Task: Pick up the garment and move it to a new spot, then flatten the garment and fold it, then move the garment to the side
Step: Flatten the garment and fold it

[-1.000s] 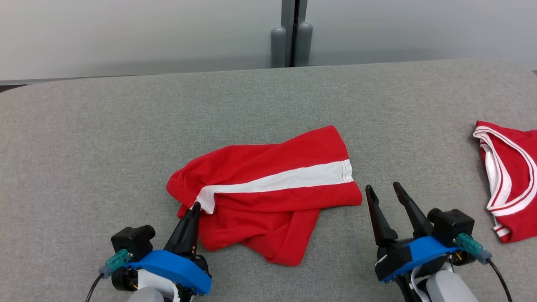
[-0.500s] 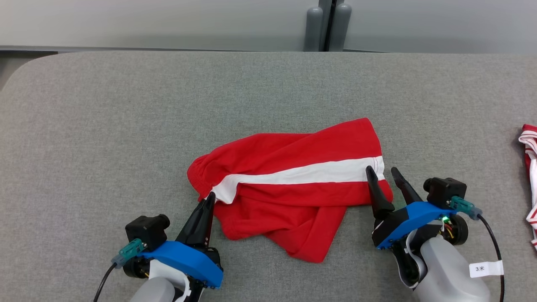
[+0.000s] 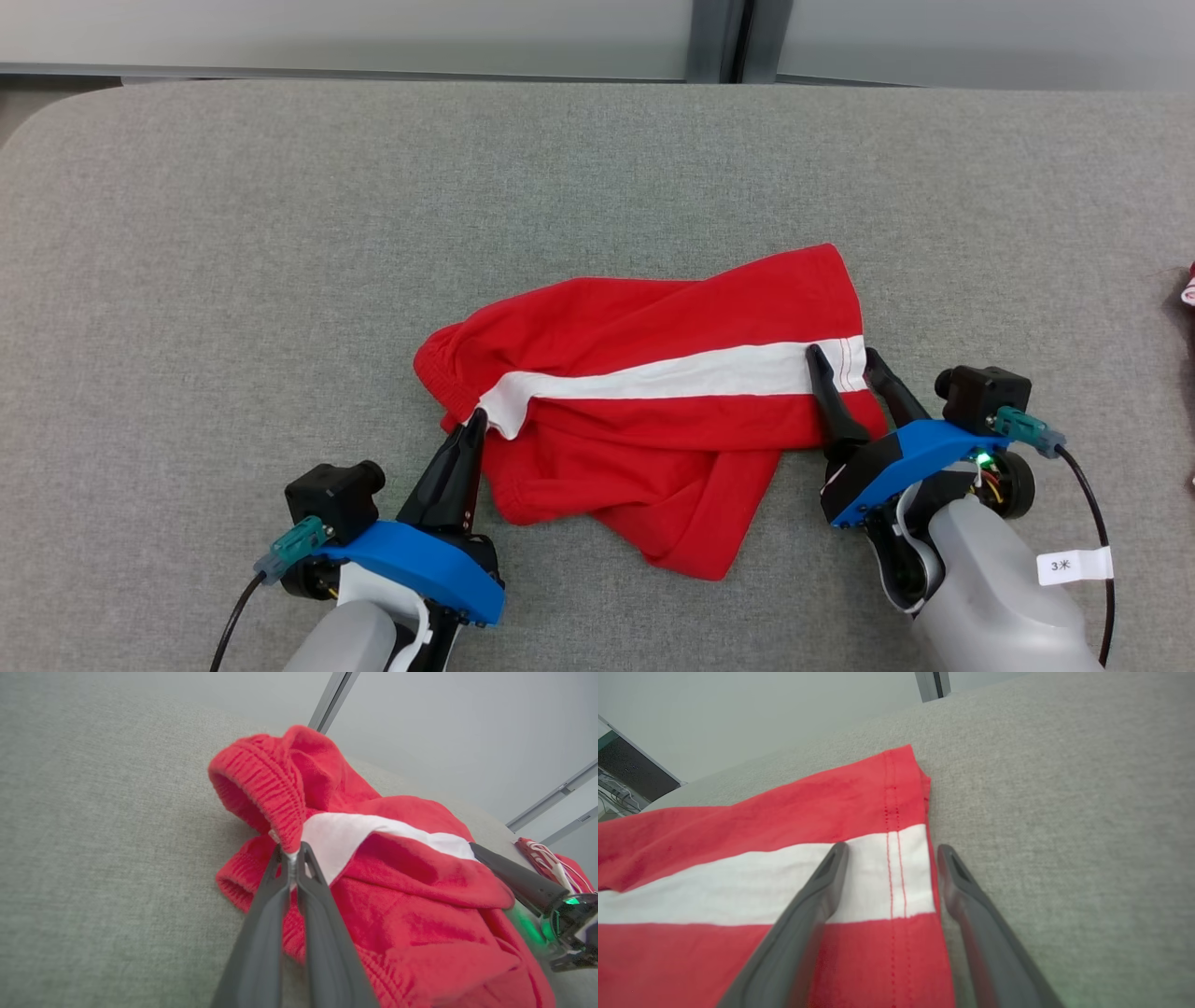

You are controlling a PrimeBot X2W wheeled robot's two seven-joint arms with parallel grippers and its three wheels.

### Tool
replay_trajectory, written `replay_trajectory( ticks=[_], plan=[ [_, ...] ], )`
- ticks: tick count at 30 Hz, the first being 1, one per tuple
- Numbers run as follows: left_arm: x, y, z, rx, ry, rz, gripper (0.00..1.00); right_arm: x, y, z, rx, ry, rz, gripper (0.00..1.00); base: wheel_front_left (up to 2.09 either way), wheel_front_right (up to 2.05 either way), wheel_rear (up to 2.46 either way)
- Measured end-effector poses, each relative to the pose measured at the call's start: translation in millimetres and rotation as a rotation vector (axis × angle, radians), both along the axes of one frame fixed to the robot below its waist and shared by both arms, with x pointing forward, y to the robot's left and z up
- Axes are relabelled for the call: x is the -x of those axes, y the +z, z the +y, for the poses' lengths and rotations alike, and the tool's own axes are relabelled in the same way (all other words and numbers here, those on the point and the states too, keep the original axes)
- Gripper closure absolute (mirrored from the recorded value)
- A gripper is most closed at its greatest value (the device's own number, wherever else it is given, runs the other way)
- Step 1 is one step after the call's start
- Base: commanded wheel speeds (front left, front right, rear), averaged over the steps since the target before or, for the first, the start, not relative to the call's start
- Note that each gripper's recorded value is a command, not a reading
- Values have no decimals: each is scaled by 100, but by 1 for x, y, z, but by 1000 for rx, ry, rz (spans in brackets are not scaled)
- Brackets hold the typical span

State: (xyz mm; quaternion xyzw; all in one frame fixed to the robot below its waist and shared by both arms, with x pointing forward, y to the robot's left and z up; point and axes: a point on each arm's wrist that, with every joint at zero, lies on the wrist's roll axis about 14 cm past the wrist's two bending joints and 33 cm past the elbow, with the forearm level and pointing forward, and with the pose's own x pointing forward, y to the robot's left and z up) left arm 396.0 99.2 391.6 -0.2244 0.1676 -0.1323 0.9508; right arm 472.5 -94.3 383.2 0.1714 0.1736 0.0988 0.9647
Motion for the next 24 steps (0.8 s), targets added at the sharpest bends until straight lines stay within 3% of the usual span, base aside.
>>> replay_trajectory(
  ticks=[19, 23, 24],
  plan=[
    [-3, -3, -2, 1, 4, 6, 100, -4, 12, 11, -39, 45, -44, 0, 0, 0, 0],
    [-3, -3, -4, 4, 1, 5, 100, -2, 11, 9, -33, 49, -40, 15, 0, 0, 0],
    [-3, -3, -4, 4, 1, 5, 100, -3, 11, 8, -32, 48, -43, 36, 0, 0, 0]
  ],
)
